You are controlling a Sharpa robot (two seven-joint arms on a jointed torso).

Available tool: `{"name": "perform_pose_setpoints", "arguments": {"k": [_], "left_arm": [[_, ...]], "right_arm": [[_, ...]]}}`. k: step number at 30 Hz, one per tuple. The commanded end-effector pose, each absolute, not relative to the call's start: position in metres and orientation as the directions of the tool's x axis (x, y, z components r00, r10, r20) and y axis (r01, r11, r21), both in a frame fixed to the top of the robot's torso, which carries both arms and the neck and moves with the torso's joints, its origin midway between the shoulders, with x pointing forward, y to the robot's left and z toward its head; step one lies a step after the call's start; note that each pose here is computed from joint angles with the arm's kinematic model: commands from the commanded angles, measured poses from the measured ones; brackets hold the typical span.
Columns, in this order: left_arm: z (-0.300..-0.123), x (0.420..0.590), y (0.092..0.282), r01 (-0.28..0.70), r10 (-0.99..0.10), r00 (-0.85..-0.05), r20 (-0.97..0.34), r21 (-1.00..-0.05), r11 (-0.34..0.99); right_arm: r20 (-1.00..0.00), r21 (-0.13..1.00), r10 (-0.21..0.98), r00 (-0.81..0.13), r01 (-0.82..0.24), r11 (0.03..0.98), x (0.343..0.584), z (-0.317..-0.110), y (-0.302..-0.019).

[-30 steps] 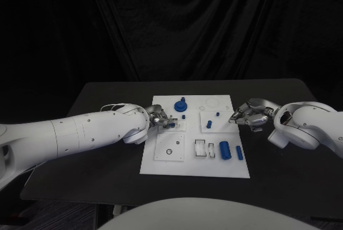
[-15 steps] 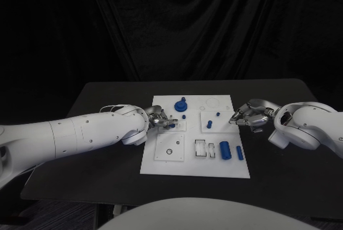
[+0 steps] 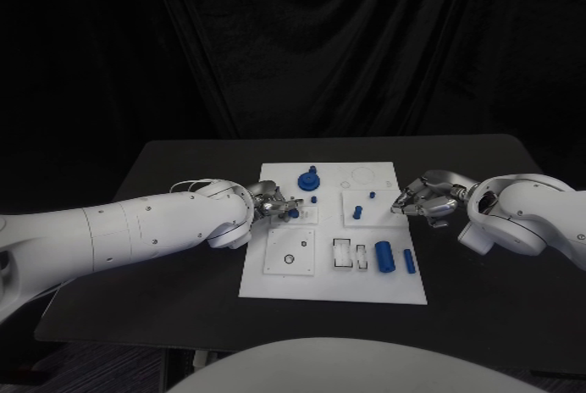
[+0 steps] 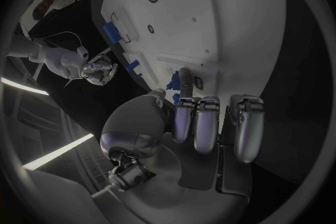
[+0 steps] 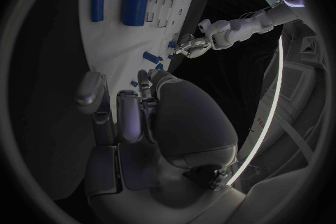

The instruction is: Assemble the parts on the task board

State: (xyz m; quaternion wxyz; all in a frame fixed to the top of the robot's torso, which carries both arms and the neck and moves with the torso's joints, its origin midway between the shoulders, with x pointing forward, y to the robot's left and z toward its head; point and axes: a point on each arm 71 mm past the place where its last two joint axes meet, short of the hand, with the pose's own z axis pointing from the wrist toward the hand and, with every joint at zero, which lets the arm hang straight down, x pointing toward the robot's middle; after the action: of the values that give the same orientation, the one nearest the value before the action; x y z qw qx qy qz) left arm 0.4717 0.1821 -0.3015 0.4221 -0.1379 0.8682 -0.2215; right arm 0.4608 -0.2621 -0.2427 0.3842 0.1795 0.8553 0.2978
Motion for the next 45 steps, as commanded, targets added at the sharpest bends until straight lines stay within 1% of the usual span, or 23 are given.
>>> {"name": "perform_pose_setpoints", "arguments": {"k": [1,20,45], "left_arm": [[-0.3031,0.4710,0.1810,-0.040,-0.421,-0.615,-0.667,-0.507,0.861],[-0.3059,0.4725,0.1799,-0.046,-0.405,-0.634,-0.659,-0.491,0.870],[-0.3082,0.4736,0.1793,-0.054,-0.402,-0.637,-0.658,-0.483,0.874]], "right_arm": [[-0.545,0.633,0.526,-0.653,0.092,0.769,0.4593,-0.2453,-0.2626],[-0.543,0.631,0.524,-0.657,0.093,0.770,0.4590,-0.2456,-0.2619],[-0.537,0.627,0.517,-0.667,0.095,0.774,0.4587,-0.2465,-0.2609]]}}
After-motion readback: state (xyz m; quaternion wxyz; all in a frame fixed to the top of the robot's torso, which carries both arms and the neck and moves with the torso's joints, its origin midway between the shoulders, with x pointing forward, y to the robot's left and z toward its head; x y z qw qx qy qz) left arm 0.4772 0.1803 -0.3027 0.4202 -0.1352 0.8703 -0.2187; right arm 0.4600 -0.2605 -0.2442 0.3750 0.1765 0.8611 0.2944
